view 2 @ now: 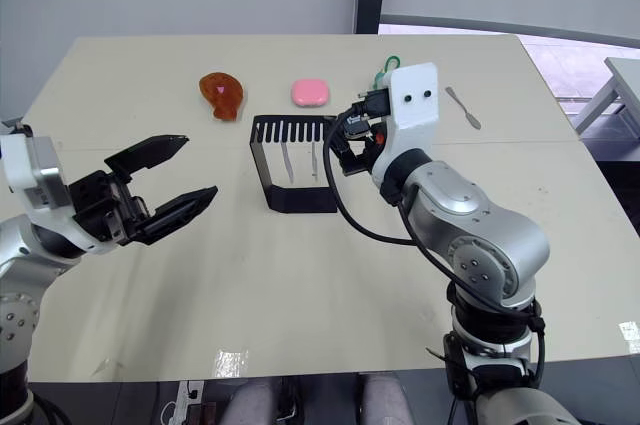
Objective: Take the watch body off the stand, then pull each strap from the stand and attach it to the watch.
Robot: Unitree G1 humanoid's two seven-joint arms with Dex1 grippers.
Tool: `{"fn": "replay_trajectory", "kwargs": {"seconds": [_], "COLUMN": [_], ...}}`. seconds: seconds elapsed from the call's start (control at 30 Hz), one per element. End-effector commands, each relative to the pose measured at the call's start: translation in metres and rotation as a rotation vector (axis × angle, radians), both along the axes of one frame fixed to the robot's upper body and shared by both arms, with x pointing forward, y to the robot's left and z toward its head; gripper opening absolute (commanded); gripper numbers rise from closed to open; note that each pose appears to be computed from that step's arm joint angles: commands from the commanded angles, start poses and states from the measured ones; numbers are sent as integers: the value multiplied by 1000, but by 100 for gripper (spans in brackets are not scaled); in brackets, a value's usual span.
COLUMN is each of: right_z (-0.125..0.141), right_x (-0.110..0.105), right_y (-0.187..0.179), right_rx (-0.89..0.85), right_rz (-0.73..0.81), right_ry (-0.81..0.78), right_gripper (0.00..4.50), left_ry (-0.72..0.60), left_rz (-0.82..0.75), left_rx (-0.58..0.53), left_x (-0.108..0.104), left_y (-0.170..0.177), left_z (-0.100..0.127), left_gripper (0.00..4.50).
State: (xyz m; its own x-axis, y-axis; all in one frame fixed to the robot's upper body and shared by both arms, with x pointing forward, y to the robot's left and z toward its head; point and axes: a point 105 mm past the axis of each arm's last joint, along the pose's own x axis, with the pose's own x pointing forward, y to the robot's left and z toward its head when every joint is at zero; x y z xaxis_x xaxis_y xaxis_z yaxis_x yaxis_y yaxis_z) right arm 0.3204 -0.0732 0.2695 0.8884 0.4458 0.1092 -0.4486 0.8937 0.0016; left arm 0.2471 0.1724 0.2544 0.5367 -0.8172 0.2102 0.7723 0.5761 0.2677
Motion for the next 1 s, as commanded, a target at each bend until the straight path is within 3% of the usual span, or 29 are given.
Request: {"fn": "replay_trajectory", "kwargs": {"seconds": [0.03, 0.2, 0.3, 0.43, 0.77, 1.0], "right_z": [11, 10, 9, 8, 12, 35], "right_x": [-4, -4, -4, -4, -6, -9], "right_y": [-1, -1, -1, -1, -3, -22], "right_rx": [16, 16, 17, 21, 32, 126], "right_rz": [6, 10, 11, 14, 24, 11], "right_ry": [-44, -42, -39, -36, -55, -147], "right_gripper": [447, 447, 361, 163, 158, 158], "left_ry": [-45, -41, -40, -40, -39, -44], "left_rz": [14, 16, 17, 15, 15, 5], "left_rx": [12, 14, 16, 17, 18, 23], "left_x": [-3, -3, -3, -3, -3, -3], "left_y": [2, 2, 2, 2, 1, 0], "left_z": [8, 6, 6, 6, 6, 6], "left_gripper": [450, 450, 450, 450, 450, 450]}}
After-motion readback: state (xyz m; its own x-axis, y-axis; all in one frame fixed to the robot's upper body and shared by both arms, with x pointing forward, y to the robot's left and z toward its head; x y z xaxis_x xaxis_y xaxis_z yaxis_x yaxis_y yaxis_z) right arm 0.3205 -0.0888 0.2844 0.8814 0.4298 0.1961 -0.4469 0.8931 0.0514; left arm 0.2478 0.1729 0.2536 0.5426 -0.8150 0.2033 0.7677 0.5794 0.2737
